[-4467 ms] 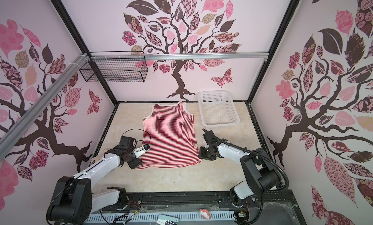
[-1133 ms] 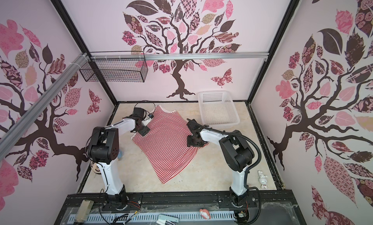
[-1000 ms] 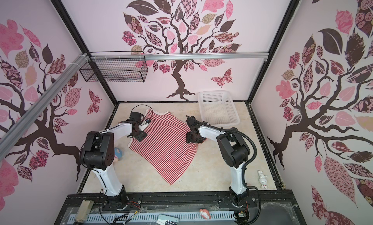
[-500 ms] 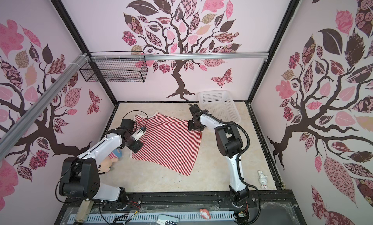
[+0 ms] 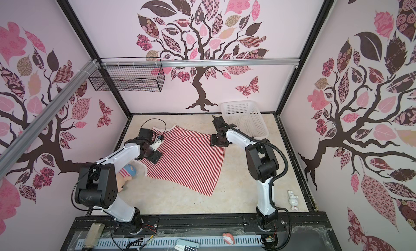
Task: Fold and stack tank tops
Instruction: Rotate the tank top at the center of the table.
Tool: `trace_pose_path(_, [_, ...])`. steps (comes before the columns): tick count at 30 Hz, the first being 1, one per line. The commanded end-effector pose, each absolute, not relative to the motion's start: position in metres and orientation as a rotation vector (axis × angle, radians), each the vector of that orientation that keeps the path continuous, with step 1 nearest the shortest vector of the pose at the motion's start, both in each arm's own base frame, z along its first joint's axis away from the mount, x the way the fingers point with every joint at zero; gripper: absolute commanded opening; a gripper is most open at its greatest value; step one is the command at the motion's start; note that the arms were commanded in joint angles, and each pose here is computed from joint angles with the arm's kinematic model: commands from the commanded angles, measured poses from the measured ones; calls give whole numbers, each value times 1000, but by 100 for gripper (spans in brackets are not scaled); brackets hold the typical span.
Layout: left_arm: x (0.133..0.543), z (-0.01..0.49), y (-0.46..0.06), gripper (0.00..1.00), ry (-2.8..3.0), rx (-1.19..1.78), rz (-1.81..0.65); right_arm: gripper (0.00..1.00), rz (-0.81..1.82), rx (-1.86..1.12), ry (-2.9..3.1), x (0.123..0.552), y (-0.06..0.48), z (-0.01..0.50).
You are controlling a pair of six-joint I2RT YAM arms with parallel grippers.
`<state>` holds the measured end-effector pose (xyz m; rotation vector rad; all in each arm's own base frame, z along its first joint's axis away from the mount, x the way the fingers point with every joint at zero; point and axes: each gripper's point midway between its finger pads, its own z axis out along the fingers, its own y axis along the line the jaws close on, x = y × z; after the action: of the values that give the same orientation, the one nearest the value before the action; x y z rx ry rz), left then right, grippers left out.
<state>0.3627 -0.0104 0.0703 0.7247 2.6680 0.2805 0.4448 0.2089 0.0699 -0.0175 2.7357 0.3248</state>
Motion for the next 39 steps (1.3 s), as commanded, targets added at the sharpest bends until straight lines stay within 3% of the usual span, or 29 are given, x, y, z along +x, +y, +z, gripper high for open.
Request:
trace_pose_path(1, [373,92,-3,82,2608,580,274,65,245,5,2740,455,195,71])
trace_pose_path(6, [370,101,-5,82,2601,565,254,65,174,95,2761,471,171,70])
trace_pose_path(11, [374,98,-8,82,2587,562,233,66,425,3,2722,453,216,88])
trace_pose_path(16, [379,71,-3,81,2674,550,256,65,490,-59,2771,436,247,65])
trace_pose_path(26, [345,37,-28,81,2778,802,381,66,179,-57,2873,451,227,13])
trace_pose_path(31, [315,26,-48,81,2746,998,453,66,-29,-61,2851,471,204,13])
trace_pose_path(39, [270,19,-79,81,2697,1305,518,66,-134,-62,2871,504,186,6])
